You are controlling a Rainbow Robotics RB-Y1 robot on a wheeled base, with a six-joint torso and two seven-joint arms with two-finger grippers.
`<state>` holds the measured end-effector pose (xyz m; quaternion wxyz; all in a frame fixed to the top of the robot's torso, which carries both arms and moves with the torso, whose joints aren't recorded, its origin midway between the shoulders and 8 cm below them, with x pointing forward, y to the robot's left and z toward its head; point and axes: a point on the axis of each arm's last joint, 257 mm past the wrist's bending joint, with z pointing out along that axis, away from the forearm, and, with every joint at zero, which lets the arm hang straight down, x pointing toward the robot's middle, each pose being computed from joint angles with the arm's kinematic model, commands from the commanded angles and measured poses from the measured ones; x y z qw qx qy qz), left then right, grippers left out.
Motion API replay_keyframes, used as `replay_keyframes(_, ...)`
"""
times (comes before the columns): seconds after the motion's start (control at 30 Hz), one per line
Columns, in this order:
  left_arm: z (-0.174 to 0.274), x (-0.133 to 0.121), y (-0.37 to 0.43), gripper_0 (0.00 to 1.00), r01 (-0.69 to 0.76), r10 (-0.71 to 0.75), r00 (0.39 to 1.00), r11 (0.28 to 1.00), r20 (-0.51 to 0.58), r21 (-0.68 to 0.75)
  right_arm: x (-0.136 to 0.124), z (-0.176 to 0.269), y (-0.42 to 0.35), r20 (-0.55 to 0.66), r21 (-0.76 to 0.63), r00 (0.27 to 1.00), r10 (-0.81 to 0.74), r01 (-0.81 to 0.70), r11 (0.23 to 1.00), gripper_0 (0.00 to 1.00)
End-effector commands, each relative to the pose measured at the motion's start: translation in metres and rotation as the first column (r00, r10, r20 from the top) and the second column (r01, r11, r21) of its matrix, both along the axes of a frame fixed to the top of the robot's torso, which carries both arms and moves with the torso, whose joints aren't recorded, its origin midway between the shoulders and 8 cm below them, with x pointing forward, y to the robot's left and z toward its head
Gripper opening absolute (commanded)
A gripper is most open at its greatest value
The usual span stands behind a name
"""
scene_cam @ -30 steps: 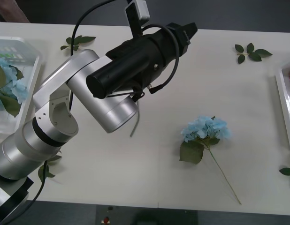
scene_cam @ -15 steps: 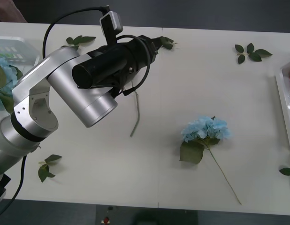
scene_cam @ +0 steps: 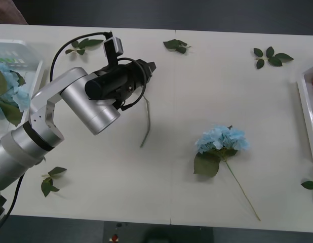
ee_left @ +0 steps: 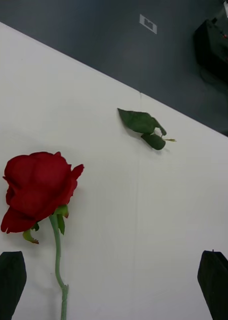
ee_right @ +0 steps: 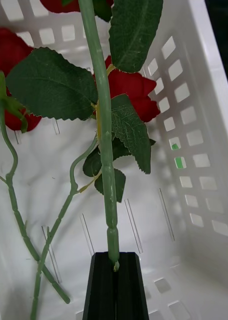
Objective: Put the red flowers into the right box and the blue flowers into the left box
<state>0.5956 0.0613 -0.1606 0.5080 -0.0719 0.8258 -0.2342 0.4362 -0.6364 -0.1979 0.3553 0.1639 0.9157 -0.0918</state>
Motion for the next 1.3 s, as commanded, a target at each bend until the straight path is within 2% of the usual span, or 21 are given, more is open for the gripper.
replay_keyframes(0.03,-0.014,0.001,-0.010,1.00,0.026,-0.025,0.999,0.999,-0.022,0.032,0.005,0.015,-0.012,0.023,-0.062,1.000,-0.013,0.015,0.998,0.01)
replay_keyframes(0.1,-0.022,0.002,-0.011,1.00,0.027,-0.025,0.999,0.999,-0.044,0.039,0.005,0.013,-0.016,0.032,-0.056,0.999,-0.025,0.027,0.998,0.27)
replay_keyframes(0.13,-0.029,0.003,-0.011,1.00,0.028,-0.025,0.998,0.998,-0.059,0.050,0.004,0.011,-0.020,0.034,-0.055,0.999,-0.032,0.034,0.998,0.65)
replay_keyframes(0.2,-0.034,0.005,-0.012,1.00,0.030,-0.025,0.997,0.997,-0.066,0.068,0.003,0.009,-0.022,0.033,-0.053,0.999,-0.036,0.037,0.998,0.94)
replay_keyframes(0.23,-0.037,0.006,-0.013,1.00,0.029,-0.024,0.997,0.997,-0.071,0.071,0.003,0.010,-0.021,0.034,-0.052,0.999,-0.034,0.036,0.998,1.00)
replay_keyframes(0.5,-0.043,0.019,-0.028,1.00,0.026,-0.020,0.996,0.997,-0.083,0.070,0.009,0.013,-0.011,0.043,-0.047,0.999,0.002,0.000,0.999,1.00)
replay_keyframes(0.93,-0.058,0.031,-0.042,1.00,0.040,-0.026,0.995,0.988,-0.096,0.148,0.028,0.052,0.054,0.038,-0.089,0.978,0.205,-0.201,0.975,1.00)
replay_keyframes(1.3,-0.070,0.024,-0.048,1.00,0.056,-0.038,0.991,0.989,-0.131,0.136,0.031,0.074,0.122,0.000,-0.008,0.927,0.374,-0.374,0.927,1.00)
